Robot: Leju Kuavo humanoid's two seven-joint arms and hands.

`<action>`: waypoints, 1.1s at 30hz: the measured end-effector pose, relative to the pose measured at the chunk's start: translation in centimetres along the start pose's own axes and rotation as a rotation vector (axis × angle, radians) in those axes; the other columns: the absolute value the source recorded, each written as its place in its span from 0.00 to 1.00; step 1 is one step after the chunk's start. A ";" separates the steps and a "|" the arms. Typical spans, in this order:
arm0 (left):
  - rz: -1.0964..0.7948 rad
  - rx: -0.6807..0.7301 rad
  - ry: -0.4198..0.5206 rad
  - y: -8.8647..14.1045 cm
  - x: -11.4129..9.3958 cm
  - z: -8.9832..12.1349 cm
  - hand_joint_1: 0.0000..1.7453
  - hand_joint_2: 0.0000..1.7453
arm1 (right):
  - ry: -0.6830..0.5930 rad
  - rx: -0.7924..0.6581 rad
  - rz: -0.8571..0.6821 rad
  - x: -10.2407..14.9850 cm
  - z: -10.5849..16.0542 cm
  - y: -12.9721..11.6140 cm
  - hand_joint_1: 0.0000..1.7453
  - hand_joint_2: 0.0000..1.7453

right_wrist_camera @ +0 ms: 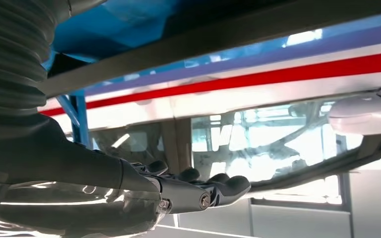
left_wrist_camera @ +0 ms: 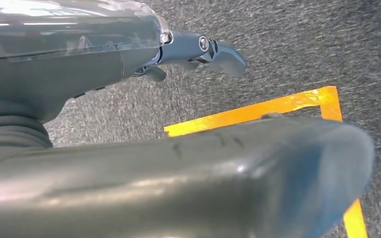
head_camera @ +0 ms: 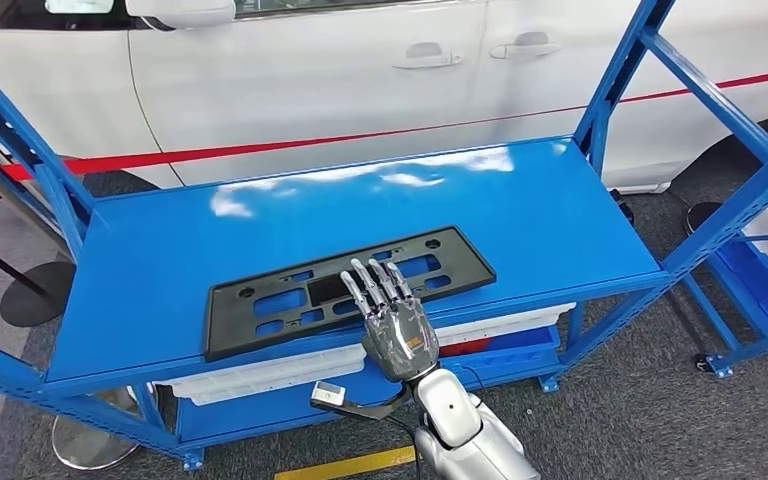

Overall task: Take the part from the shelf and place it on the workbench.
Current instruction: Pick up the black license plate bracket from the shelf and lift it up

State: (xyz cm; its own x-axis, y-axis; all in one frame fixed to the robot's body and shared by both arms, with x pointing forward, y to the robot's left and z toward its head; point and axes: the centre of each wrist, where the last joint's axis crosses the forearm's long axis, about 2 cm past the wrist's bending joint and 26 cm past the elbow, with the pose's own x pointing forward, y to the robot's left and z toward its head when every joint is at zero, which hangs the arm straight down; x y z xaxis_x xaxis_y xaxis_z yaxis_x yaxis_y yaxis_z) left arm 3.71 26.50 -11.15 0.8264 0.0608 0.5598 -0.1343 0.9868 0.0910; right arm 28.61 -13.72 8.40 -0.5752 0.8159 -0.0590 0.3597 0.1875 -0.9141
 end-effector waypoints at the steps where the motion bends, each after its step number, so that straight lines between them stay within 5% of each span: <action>1: -0.001 -0.001 0.000 0.0 0.0 0.0 0.00 0.00 | 0.001 0.000 0.000 0.0 0.0 0.0 0.00 1.00; 33: -0.001 -0.018 0.006 -0.4 0.4 -0.1 0.00 0.00 | 0.009 0.027 0.002 -0.6 0.3 0.5 0.00 1.00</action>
State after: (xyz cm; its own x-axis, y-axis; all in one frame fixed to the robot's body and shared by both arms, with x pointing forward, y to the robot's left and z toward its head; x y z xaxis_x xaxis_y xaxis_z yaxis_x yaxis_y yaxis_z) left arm 4.12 26.19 -11.09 0.8298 0.0608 0.5547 -0.1239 0.9893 0.0769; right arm 28.91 -14.23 7.86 -0.5677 0.8213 -0.0569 0.3405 0.1713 -0.9245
